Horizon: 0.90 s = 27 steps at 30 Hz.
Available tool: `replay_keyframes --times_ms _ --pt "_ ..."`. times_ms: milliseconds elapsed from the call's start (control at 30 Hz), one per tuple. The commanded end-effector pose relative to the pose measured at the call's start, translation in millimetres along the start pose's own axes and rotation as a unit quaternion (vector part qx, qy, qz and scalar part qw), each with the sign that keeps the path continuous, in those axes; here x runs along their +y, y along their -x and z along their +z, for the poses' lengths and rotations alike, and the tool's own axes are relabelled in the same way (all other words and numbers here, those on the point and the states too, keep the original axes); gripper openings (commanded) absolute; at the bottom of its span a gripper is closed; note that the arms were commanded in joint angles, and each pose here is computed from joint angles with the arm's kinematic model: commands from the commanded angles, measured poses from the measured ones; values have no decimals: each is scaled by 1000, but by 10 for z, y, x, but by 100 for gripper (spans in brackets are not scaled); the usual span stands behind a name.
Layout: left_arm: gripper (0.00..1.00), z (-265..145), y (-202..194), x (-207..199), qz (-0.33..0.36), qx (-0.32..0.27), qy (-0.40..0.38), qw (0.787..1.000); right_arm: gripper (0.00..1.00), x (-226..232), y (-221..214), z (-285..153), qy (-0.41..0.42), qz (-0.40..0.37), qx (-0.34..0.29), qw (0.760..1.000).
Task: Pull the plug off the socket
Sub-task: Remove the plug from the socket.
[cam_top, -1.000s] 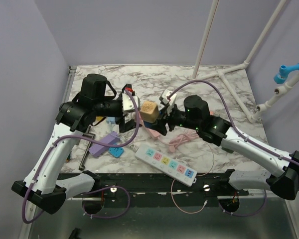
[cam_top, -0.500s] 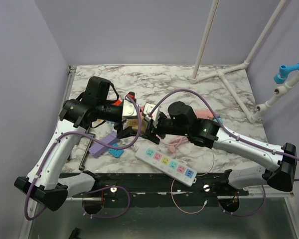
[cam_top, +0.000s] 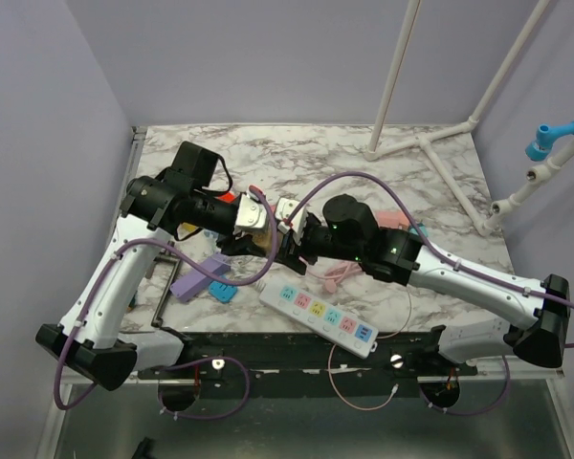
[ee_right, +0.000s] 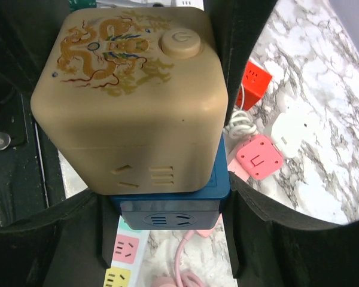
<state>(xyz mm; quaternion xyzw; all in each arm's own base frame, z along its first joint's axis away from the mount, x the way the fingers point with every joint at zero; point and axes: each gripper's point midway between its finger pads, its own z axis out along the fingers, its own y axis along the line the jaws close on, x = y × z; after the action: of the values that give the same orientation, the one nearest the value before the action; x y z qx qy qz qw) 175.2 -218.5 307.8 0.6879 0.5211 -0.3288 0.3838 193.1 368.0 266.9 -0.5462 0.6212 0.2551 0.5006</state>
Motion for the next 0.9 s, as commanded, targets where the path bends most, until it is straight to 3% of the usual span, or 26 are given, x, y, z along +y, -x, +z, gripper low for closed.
replay_keyframes --times_ms 0,100,167,267,467,867 --pt "32 -37 194 9 19 -26 -2 999 2 -112 287 -53 -31 -2 -50 998" --pt "2 -30 227 8 24 -35 5 999 15 -122 280 -48 -36 5 -52 998" --pt "0 -18 222 -14 22 -36 4 999 30 -130 306 -57 -40 9 -62 997" --pt "0 -17 237 -31 17 -39 2 999 61 -139 350 -101 -48 13 -87 995" --pt "0 -89 386 -43 23 -55 12 998 100 -157 418 -293 -73 18 -155 985" --pt "0 -188 594 -131 40 -82 14 996 100 33 409 -369 -33 7 -187 982"
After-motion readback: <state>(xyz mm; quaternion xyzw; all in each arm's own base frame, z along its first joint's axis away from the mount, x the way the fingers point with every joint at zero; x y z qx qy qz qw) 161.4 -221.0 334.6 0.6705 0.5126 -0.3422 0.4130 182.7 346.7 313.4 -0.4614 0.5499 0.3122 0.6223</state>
